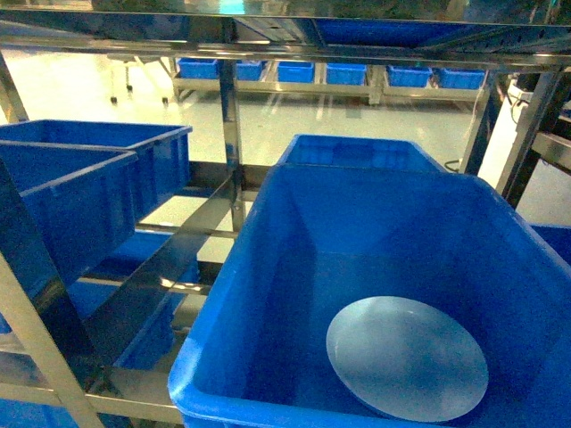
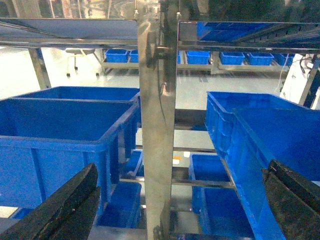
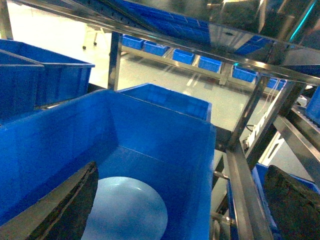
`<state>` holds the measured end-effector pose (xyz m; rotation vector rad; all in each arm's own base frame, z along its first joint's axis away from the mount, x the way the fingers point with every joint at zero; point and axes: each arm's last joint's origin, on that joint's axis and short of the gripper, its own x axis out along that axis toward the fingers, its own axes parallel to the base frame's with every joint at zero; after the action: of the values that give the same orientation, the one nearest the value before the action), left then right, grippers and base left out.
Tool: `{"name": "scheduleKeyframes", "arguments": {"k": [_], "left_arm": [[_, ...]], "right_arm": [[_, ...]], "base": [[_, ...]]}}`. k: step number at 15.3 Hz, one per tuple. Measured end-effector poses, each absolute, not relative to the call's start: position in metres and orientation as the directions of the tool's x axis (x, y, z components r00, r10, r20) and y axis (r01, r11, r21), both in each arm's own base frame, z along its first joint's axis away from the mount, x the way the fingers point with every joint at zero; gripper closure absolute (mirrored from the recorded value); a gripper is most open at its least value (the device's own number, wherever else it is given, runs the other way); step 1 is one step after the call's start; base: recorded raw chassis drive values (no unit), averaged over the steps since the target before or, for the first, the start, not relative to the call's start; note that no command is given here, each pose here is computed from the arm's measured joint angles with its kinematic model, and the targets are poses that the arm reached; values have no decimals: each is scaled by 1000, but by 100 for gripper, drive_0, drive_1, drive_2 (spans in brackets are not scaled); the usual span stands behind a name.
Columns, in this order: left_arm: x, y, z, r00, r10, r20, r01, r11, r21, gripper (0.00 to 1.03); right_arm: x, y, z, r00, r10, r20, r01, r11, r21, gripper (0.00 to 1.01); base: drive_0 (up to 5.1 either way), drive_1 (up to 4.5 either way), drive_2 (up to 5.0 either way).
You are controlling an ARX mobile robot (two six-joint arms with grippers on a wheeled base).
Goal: Place blue tray on left shelf second layer neatly
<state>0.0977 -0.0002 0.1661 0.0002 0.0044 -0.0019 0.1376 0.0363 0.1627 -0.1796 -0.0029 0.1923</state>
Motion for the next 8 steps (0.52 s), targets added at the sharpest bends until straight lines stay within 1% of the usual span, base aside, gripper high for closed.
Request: {"name": "scheduleKeyframes", "arguments": {"k": [3,4,6,7,8], "left_arm": [[98,0,166,1000,-2,-5,2,1000,0,5],[98,0,166,1000,-2,-5,2,1000,1,5],[98,0,166,1000,-2,-5,2,1000,0,5],[98,0,166,1000,-2,-5,2,1000,0,5],[98,0,166,1000,-1,-5,1,1000,1,5]], "right_arm": [[112,27,171,988,153,18,-148,973,-177,3],[110,26,172,989,143,31,-136,976,-173,3],[110,26,172,989,144,24,-138,975,-174,3],[110,26,171,995,102,22,-98,985,-145,8],[109,23,169,999,34,2,-33,995,-95,19]], "base": [[0,0,0],[0,0,0],[0,0,0],[0,0,0],[0,0,0]]}}
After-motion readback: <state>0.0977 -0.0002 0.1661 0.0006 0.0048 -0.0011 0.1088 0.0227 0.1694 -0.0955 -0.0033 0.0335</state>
